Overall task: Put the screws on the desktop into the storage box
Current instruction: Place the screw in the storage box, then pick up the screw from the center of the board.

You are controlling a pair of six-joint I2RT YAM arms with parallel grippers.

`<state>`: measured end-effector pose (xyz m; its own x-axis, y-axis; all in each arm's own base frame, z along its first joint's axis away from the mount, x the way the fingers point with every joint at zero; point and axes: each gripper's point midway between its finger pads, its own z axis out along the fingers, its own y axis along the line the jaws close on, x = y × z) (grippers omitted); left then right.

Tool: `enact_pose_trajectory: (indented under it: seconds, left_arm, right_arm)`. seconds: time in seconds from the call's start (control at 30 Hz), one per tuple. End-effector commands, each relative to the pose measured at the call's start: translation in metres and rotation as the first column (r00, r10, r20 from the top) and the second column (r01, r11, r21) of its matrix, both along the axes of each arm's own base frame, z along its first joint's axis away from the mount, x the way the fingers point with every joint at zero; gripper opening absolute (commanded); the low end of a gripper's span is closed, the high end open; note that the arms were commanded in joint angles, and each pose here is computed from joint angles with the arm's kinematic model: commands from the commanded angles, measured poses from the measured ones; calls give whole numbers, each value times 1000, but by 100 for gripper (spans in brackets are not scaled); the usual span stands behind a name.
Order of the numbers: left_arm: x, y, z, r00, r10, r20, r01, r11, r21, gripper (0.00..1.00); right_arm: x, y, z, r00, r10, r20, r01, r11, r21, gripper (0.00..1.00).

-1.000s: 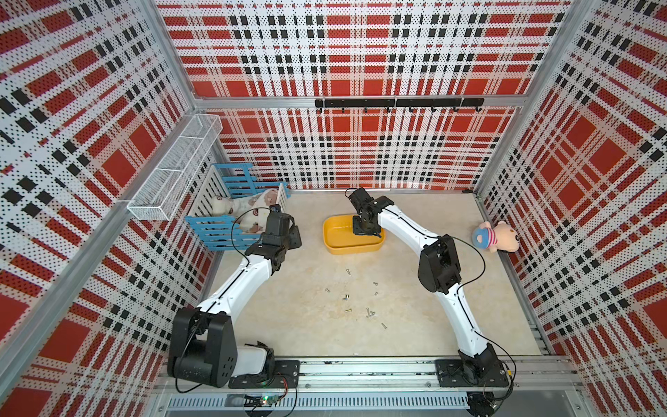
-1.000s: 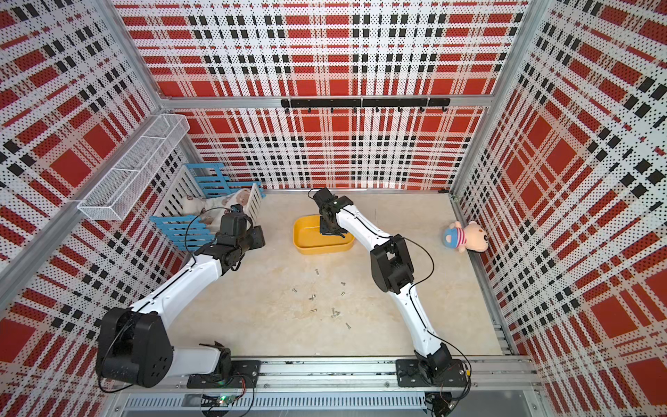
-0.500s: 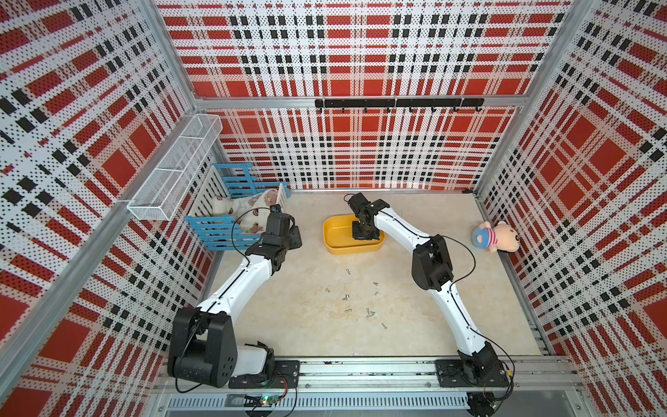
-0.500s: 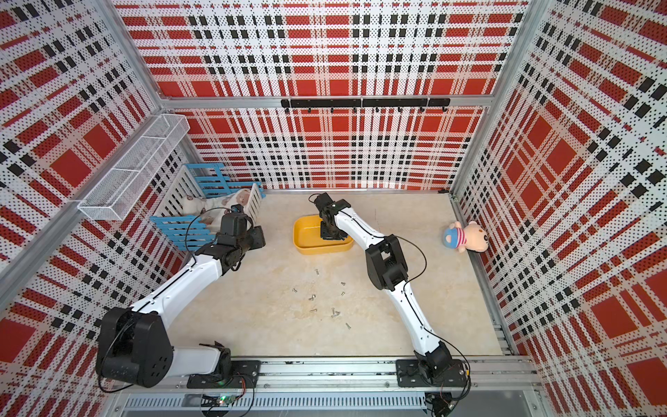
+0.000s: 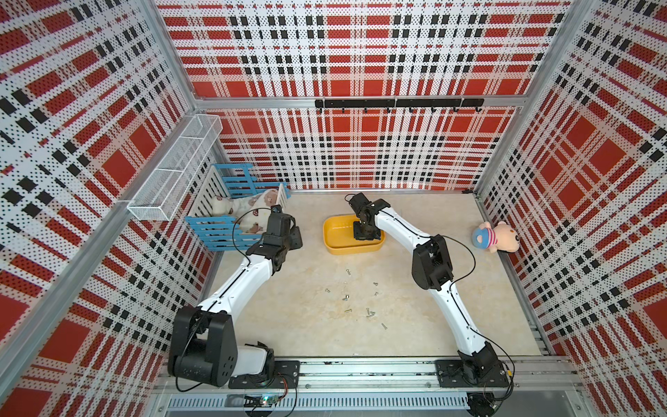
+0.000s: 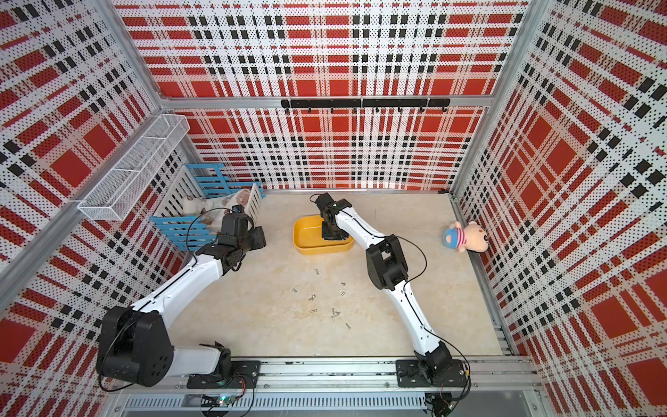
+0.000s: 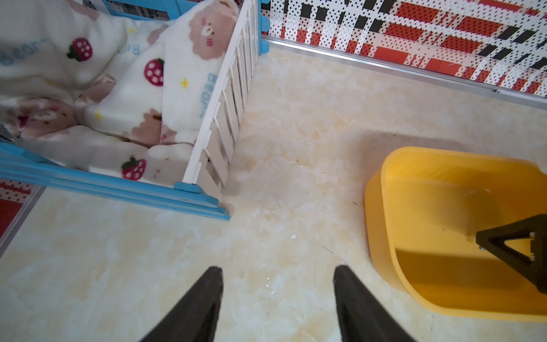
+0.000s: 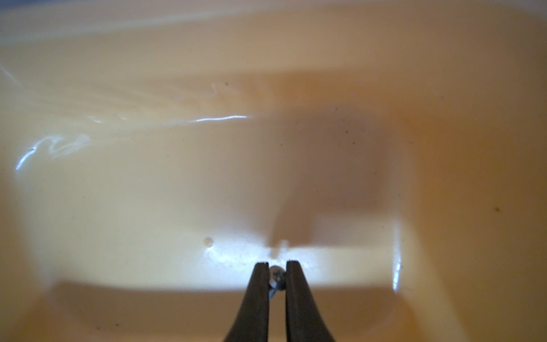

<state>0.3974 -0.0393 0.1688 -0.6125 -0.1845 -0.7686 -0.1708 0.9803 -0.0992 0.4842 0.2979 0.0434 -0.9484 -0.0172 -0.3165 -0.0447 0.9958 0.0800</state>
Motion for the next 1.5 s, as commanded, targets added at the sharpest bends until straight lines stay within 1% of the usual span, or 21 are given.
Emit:
enact_pose_trajectory:
  seconds: [0.0,0.43,0.5,0.53,0.6,0.73,0.87,0.97,1.1,1.17,1.27,1.33,1.47]
  left_arm:
    - [1,0,1,1000,1,-4,-1,1000,19,66]
    - [1,0,1,1000,4,-4,-3,1000,25,68]
    - [0,0,1,1000,5,-4,-5,1000,29,68]
    - [0,1,1,1000,6,-4,-6,1000,31,68]
    - [0,1,2,1000,7,-1,-7,999,36,68]
    - [-1,-1,2,1000,3,0,-3,999,47,68]
    - [-2,-2,3,1000,3,3,-3,998,58,68]
    - [-1,-5,4,1000,1,6,-1,998,67,66]
    - [-7,-54,17,997,-76,18,73,992,103,66]
    - [-9,-86,15,993,-115,5,114,989,94,65]
    - [-18,-131,-3,986,-158,-51,163,983,90,63]
    - [-25,-154,-19,981,-172,-91,181,978,103,62]
    - [-38,-194,-43,970,-200,-140,211,975,74,57]
  right_arm:
    - [3,-3,-4,1000,-6,-3,6,1000,-10,14]
    - [7,-2,25,999,-10,49,9,1000,15,29]
    - [8,-2,37,997,-13,74,11,1000,21,32]
    - [9,-2,46,995,-15,96,12,999,31,34]
    - [11,-2,76,984,-28,178,18,998,60,36]
    - [8,-9,149,934,-75,349,23,988,151,40]
    - [-10,-36,213,865,-132,484,44,981,187,43]
    - [-34,-64,240,820,-176,544,81,978,194,44]
    - [-67,-101,239,800,-217,560,149,975,164,45]
    - [-81,-118,233,795,-228,561,179,973,143,46]
    - [-96,-139,221,805,-244,541,212,970,121,46]
    - [-103,-149,217,807,-247,536,226,968,106,46]
    - [-113,-167,215,804,-259,536,251,964,91,47]
